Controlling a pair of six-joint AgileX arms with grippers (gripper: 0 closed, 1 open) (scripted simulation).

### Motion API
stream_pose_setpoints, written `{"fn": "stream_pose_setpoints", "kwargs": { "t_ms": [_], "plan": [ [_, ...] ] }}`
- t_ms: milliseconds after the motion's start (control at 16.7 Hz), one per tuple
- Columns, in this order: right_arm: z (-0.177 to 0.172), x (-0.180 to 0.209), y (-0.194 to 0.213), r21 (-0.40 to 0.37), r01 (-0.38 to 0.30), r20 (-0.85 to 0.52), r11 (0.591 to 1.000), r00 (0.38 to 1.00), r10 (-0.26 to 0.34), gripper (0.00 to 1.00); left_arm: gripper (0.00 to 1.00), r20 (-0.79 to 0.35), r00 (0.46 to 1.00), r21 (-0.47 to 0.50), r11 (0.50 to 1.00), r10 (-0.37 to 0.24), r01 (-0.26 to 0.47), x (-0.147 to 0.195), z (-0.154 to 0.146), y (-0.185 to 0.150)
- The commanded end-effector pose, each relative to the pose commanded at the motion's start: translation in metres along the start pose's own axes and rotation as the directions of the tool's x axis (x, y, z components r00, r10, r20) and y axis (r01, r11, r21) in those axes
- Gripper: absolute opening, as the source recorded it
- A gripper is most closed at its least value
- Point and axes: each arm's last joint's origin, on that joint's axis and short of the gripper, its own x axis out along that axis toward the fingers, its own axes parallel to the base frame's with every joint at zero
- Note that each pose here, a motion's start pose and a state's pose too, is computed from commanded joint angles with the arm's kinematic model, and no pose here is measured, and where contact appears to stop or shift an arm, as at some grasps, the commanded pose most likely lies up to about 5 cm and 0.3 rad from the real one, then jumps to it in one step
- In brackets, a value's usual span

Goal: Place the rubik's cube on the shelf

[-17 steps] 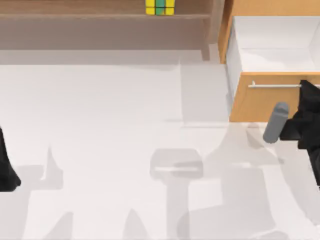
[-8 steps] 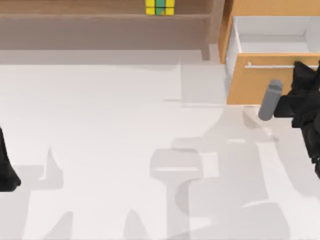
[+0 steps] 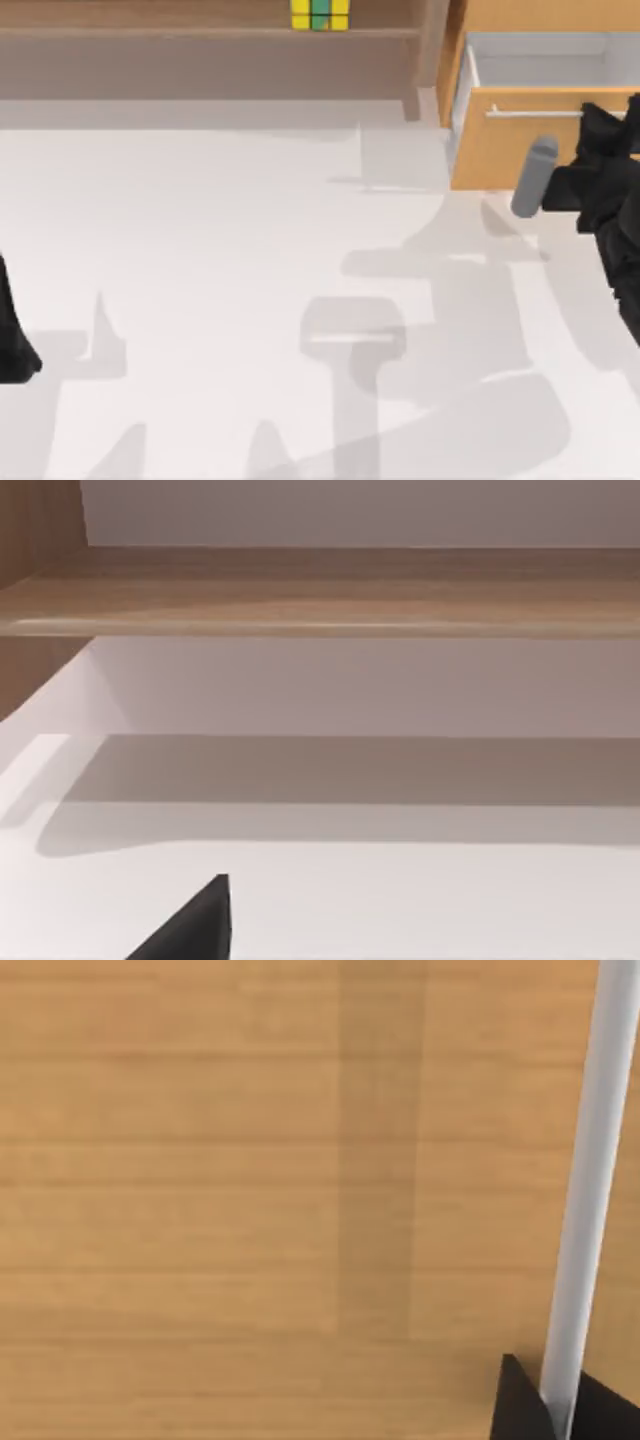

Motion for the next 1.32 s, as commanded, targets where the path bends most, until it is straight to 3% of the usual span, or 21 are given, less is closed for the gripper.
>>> {"fn": "stream_pose_setpoints", "kwargs": {
  "t_ms": [300,780,1320],
  "plan": [
    [0.0,0.032,0.001,0.0,-0.006,0.003,1.0,1.0,0.006,0.0,1.0,0.0,1.0,0.0,1.0,0.0,0.0,0.0,0.0,0.0],
    [0.0,0.041,-0.001,0.004,0.001,0.002,1.0,1.0,-0.001,0.0,1.0,0.0,1.0,0.0,1.0,0.0,0.0,0.0,0.0,0.0],
    [0.0,0.094,0.001,0.002,-0.009,0.003,1.0,1.0,0.009,0.0,1.0,0.0,1.0,0.0,1.0,0.0,0.0,0.0,0.0,0.0]
  ]
}}
